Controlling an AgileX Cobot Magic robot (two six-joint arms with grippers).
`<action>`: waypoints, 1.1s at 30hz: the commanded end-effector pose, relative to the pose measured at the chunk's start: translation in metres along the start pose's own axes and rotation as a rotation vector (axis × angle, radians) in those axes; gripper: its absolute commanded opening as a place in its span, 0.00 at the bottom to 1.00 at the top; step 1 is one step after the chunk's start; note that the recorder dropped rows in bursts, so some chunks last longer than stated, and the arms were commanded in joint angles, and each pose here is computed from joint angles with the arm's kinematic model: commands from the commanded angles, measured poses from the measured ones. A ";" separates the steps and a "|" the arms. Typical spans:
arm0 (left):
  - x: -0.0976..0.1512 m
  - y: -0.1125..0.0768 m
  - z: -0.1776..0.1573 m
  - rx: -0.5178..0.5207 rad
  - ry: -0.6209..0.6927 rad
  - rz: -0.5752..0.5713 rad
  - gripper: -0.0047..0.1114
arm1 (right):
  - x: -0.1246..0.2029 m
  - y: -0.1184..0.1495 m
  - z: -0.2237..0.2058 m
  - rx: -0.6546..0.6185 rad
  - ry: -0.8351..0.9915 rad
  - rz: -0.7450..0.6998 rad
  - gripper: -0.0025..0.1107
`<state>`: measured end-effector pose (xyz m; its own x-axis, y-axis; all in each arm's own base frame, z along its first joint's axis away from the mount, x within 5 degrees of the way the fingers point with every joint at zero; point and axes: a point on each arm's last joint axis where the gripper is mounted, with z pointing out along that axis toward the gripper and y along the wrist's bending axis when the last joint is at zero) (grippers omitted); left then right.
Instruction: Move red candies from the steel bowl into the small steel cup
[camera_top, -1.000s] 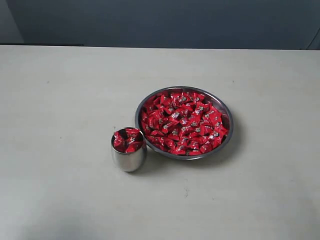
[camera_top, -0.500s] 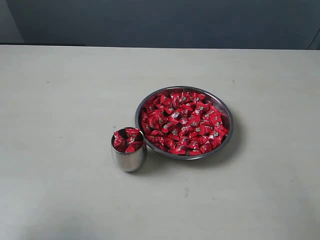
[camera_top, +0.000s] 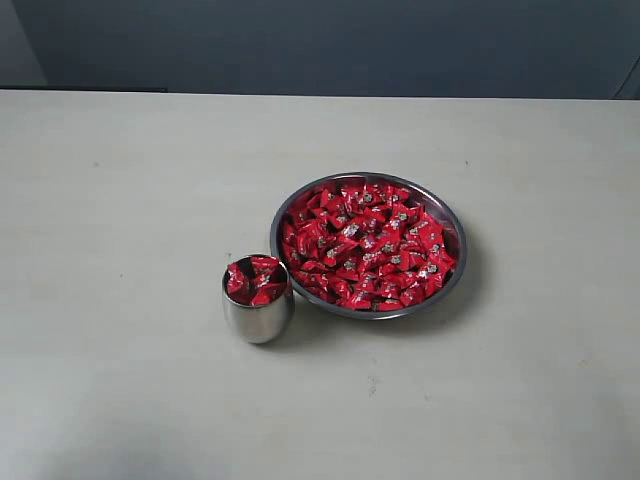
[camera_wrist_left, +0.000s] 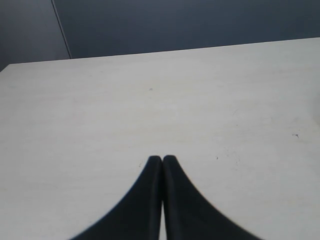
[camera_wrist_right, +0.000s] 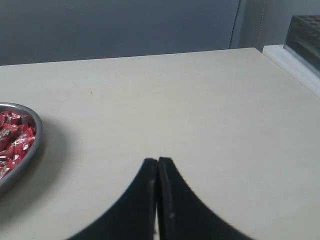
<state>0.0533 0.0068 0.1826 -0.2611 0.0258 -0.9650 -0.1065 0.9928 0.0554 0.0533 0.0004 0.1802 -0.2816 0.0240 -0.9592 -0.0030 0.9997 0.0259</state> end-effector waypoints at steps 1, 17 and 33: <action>0.000 0.000 0.000 0.004 -0.013 0.001 0.04 | 0.000 0.000 0.000 -0.005 -0.009 -0.004 0.02; 0.000 0.000 0.000 0.004 -0.013 0.001 0.04 | 0.000 0.000 0.000 -0.006 -0.007 -0.002 0.02; 0.000 0.000 0.000 0.004 -0.013 0.001 0.04 | 0.000 0.001 0.000 -0.008 -0.007 0.007 0.02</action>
<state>0.0533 0.0068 0.1826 -0.2611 0.0258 -0.9650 -0.1065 0.9928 0.0554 0.0532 0.0008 0.1797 -0.2877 0.0358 -0.9570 -0.0038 0.9993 0.0385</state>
